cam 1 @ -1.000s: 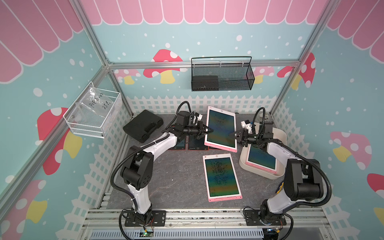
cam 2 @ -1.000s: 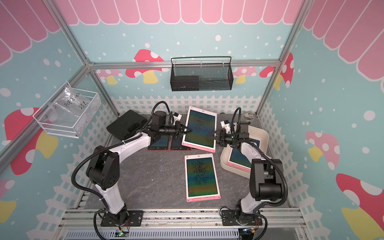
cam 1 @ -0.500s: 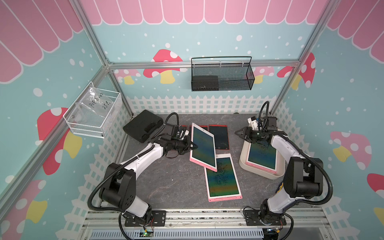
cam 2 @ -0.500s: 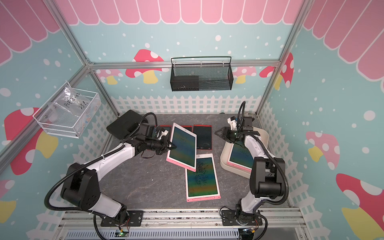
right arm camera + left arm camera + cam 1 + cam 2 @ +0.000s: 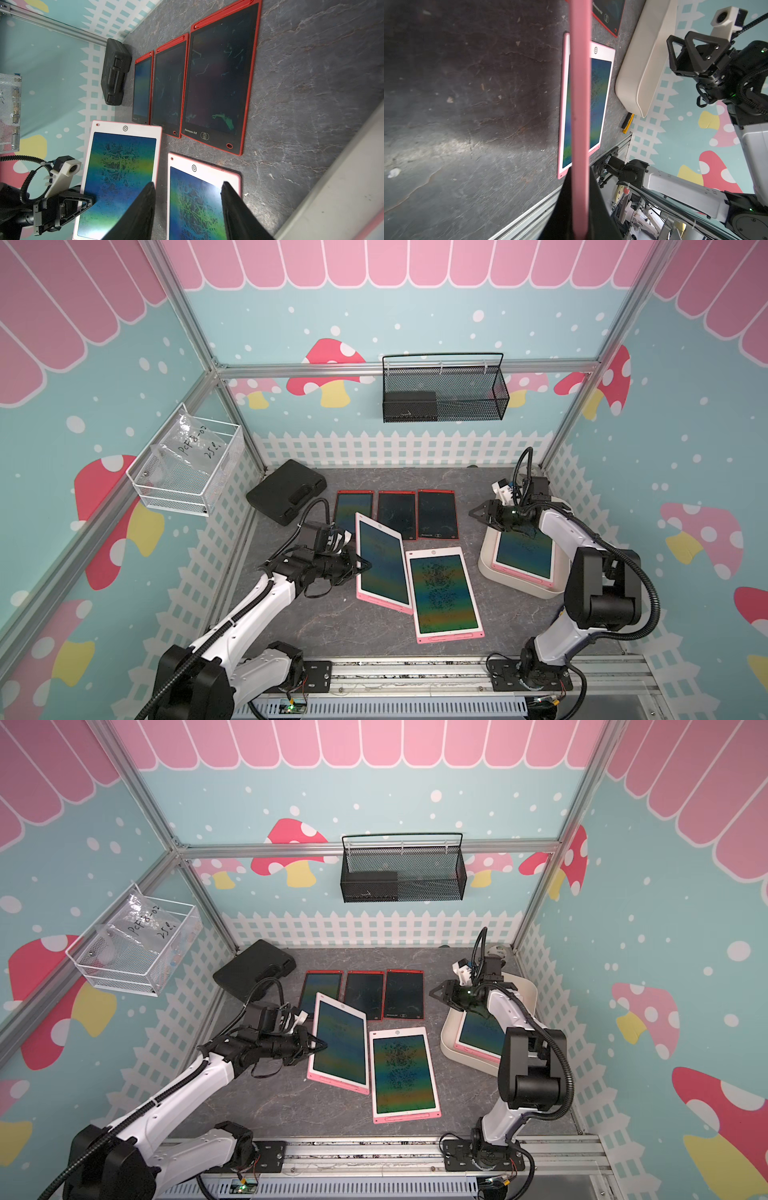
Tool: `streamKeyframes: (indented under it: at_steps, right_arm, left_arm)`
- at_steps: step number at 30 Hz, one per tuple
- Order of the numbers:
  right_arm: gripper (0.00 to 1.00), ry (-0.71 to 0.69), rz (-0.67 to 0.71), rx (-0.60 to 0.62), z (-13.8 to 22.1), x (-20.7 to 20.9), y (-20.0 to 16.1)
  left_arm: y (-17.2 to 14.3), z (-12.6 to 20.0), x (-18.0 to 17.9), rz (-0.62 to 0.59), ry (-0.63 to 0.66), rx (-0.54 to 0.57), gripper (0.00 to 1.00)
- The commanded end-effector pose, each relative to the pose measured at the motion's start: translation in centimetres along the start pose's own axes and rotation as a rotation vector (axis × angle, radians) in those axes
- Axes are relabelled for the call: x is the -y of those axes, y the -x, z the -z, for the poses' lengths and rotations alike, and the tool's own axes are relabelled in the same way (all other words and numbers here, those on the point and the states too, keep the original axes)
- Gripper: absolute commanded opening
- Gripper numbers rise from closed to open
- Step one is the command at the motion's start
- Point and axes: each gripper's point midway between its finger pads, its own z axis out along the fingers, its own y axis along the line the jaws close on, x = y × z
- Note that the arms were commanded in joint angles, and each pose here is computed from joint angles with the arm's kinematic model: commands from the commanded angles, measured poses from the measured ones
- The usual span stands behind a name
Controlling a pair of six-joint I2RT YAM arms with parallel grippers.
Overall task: Take out the writing tablet from the storage box
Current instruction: Place the writing tablet at the center of the board.
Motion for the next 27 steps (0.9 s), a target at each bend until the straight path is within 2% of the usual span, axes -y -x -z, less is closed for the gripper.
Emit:
streamKeyframes:
  at_steps: [1, 15, 27]
  right_arm:
    - [0.53, 0.011, 0.013, -0.033, -0.4, 0.3, -1.2]
    - [0.52, 0.014, 0.01, -0.051, -0.7, 0.5, -2.1]
    - [0.51, 0.021, 0.015, -0.058, -0.8, 0.4, -2.0]
  left_arm:
    - [-0.1, 1.0, -0.7, -0.021, 0.034, 0.018, 0.0]
    - [-2.2, 0.1, -4.2, -0.016, 0.113, -0.074, 0.0]
    - [-3.3, -0.3, -5.2, 0.019, 0.081, -0.06, 0.0]
